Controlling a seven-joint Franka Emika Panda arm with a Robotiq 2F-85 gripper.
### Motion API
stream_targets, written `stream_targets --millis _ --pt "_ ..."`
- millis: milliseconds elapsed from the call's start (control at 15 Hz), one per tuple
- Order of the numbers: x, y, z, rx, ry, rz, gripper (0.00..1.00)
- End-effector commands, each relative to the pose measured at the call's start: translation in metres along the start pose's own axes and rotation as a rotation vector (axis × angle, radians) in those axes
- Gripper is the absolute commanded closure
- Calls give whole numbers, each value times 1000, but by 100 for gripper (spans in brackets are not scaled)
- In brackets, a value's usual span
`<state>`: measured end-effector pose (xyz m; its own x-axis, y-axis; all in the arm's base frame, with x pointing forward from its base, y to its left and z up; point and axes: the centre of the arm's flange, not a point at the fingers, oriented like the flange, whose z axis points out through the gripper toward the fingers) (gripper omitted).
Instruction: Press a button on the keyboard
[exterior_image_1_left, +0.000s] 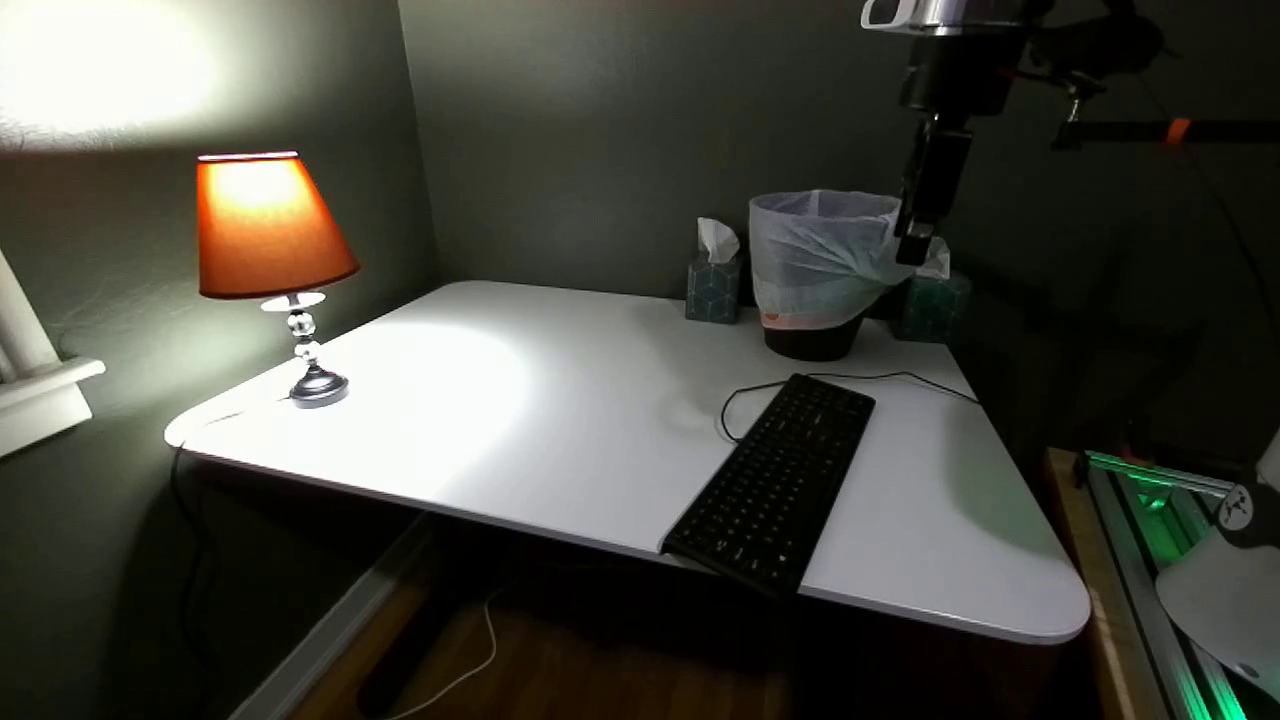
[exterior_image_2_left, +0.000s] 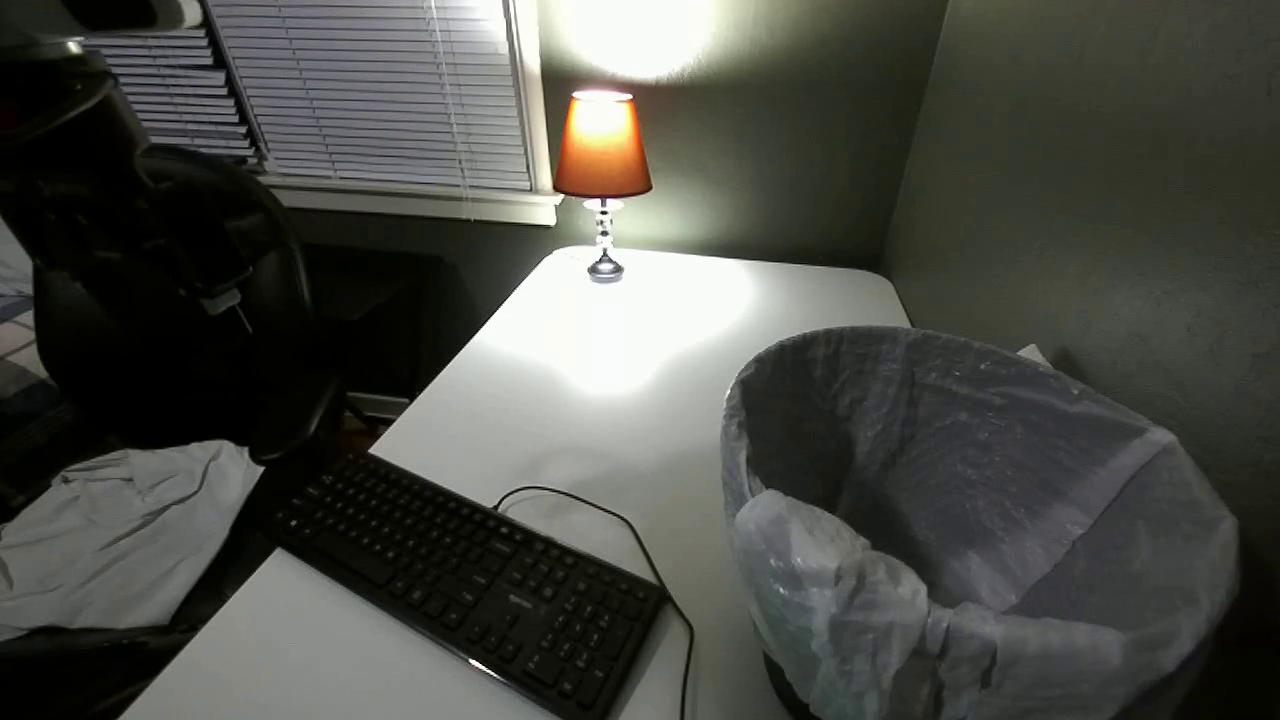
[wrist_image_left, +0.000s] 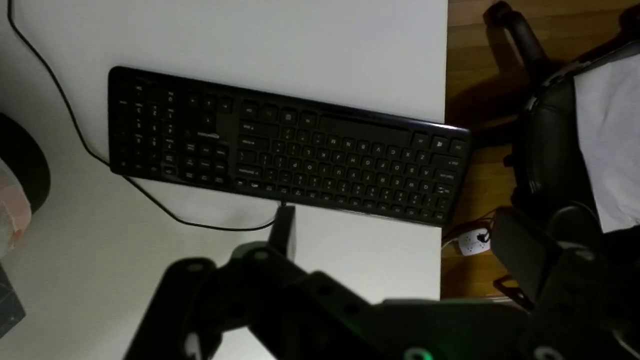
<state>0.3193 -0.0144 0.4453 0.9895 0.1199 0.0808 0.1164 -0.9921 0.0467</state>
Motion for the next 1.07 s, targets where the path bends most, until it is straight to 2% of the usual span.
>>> stream_targets --millis 0,467,733,1000 --pt "8 50 6 42 31 166 0" --pt "4 144 42 154 106 535 0" --pt "10 172 71 215 124 735 0" --pt "19 189 98 254 119 880 0"
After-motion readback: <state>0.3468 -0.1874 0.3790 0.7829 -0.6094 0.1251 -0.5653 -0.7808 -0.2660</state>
